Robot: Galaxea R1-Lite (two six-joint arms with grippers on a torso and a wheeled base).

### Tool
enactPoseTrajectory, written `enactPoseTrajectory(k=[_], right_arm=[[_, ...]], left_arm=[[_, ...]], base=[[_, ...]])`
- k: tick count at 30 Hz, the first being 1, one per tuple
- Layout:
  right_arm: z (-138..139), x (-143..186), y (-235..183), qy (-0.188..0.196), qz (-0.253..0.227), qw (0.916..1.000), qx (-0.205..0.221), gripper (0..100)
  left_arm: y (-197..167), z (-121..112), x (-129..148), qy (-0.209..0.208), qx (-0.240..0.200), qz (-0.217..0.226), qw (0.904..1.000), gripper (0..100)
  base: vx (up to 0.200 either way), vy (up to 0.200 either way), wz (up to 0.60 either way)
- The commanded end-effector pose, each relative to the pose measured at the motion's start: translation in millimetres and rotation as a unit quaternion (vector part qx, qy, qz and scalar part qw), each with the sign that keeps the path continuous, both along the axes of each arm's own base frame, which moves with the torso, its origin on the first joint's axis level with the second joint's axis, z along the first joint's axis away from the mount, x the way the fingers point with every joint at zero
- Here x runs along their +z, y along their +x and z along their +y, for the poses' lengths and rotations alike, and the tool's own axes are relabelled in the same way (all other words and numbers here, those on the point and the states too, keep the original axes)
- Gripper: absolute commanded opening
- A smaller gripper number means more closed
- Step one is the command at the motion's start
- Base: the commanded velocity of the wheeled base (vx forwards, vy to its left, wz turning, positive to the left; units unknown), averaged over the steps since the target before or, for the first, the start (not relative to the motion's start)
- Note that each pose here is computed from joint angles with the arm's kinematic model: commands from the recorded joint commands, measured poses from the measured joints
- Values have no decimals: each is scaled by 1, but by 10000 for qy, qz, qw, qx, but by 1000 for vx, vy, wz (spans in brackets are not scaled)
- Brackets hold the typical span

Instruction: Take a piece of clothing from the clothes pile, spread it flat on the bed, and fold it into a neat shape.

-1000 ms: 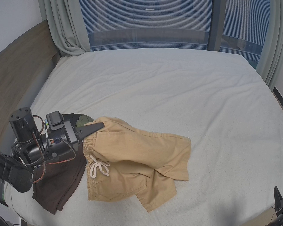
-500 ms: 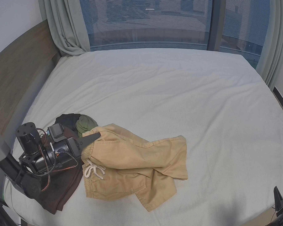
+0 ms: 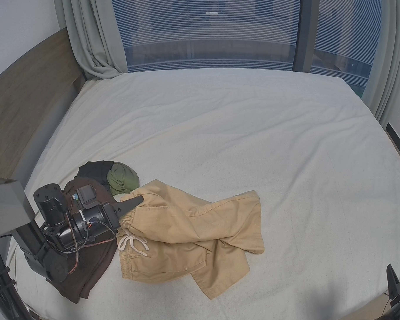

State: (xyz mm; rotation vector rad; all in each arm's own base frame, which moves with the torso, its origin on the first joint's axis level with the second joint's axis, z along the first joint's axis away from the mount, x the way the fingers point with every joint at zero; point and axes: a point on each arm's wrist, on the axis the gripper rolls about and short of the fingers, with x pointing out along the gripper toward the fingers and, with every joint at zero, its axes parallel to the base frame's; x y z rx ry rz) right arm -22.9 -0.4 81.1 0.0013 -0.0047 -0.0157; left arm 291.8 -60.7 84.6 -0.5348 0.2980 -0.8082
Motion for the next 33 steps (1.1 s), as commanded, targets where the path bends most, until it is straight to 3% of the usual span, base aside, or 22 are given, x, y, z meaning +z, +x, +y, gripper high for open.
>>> enactPoseTrajectory(k=[1, 5, 8, 10, 11, 12, 13, 16, 18, 22, 24, 28, 33], right_arm=[[0, -5, 0, 1, 16, 10000, 2, 100], [0, -4, 0, 63, -31, 10000, -13, 100], [0, 40, -12, 80, -958, 9954, 17, 100], [0, 65, -15, 111, -1141, 9934, 45, 100], [0, 92, -6, 136, -904, 9957, 129, 100], [0, 93, -5, 144, -873, 9960, 152, 100], [0, 107, 7, 402, -559, 9961, 554, 100], [4, 123, 32, 1209, 37, 9844, 1280, 100], [8, 132, 50, 1501, 375, 9767, 1486, 100], [18, 142, 77, 1582, 899, 9614, 2066, 100], [23, 143, 94, 1617, 1192, 9570, 2093, 100], [33, 146, 130, 1685, 1241, 9528, 2199, 100], [43, 145, 166, 1921, 1366, 9375, 2561, 100]], left_arm=[[1, 0, -5, 30, -2, 78, 10000, 0], [3, -2, -4, 116, -10, -71, 9999, 0], [3, -3, -2, 159, -29, -174, 9997, 0], [4, -4, -1, 158, -36, -218, 9996, 0], [6, -5, 2, 131, -57, -269, 9995, 0], [6, -5, 1, 132, -57, -261, 9996, 0], [6, -7, 3, 126, -79, -292, 9995, 0], [6, -7, 4, 123, -79, -315, 9994, 0], [6, -7, 4, 121, -79, -322, 9994, 0], [6, -7, 5, 119, -79, -337, 9993, 0], [6, -8, 4, 116, -86, -316, 9994, 0], [6, -11, 3, 111, -124, -304, 9994, 0], [6, -10, 5, 96, -116, -322, 9994, 0]], base=[[0, 0, 0], [0, 0, 0], [0, 0, 0], [0, 0, 0], [0, 0, 0], [0, 0, 0], [0, 0, 0], [0, 0, 0], [0, 0, 0], [0, 0, 0], [0, 0, 0], [0, 0, 0], [0, 0, 0]])
